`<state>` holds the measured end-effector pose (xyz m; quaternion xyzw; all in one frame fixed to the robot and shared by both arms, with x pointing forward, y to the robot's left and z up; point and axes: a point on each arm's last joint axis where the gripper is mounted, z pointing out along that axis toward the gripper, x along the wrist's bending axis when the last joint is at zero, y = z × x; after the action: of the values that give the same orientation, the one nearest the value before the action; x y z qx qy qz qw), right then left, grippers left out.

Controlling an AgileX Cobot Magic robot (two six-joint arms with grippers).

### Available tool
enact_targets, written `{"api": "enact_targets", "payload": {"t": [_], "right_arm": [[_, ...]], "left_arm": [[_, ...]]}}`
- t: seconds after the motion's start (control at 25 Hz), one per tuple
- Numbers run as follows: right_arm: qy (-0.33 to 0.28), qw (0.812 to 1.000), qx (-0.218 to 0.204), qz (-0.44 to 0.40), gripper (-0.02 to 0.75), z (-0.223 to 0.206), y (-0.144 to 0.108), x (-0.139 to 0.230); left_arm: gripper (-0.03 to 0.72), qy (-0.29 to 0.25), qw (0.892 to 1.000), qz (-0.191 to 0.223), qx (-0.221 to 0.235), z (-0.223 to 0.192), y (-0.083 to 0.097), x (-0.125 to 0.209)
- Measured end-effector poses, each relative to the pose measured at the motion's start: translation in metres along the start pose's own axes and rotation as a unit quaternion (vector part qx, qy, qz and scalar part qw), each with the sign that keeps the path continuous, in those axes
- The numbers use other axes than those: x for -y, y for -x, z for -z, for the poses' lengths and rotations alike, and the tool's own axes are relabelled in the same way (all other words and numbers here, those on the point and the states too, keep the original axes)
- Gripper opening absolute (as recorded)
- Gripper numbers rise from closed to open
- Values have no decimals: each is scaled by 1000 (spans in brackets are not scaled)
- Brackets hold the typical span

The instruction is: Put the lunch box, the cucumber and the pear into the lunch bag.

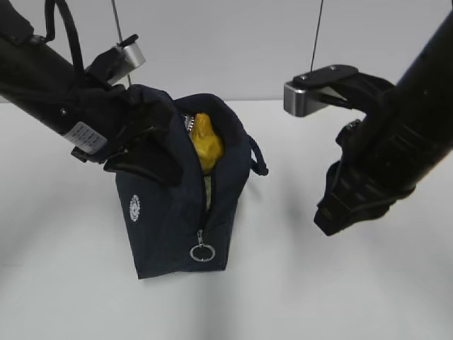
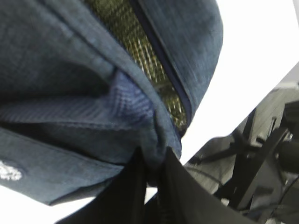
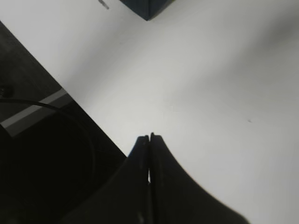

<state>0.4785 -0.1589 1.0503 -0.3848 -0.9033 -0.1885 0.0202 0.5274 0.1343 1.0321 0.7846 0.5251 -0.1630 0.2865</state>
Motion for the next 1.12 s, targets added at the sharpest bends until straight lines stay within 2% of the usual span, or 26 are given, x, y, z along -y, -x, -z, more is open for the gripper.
{"api": "enact_targets", "payload": {"t": [0.2, 0.36, 0.52, 0.8, 1.12], "right_arm": [[65, 995, -77, 14, 0, -23, -14, 14], [141, 980, -134, 43, 0, -30, -24, 11], [169, 972, -150, 58, 0, -42, -21, 2], [172, 965, -172, 95, 11, -84, -10, -5], [211, 951, -176, 138, 162, -110, -6, -3]], "left_arm": [[3, -35, 999, -15, -13, 0, -2, 6], [3, -49, 998, -27, -30, 1, -5, 9], [3, -58, 996, -40, -48, 1, -9, 10], [3, -27, 997, -45, -62, 0, -11, 4], [3, 2, 996, -47, -71, 0, -12, -1]]}}
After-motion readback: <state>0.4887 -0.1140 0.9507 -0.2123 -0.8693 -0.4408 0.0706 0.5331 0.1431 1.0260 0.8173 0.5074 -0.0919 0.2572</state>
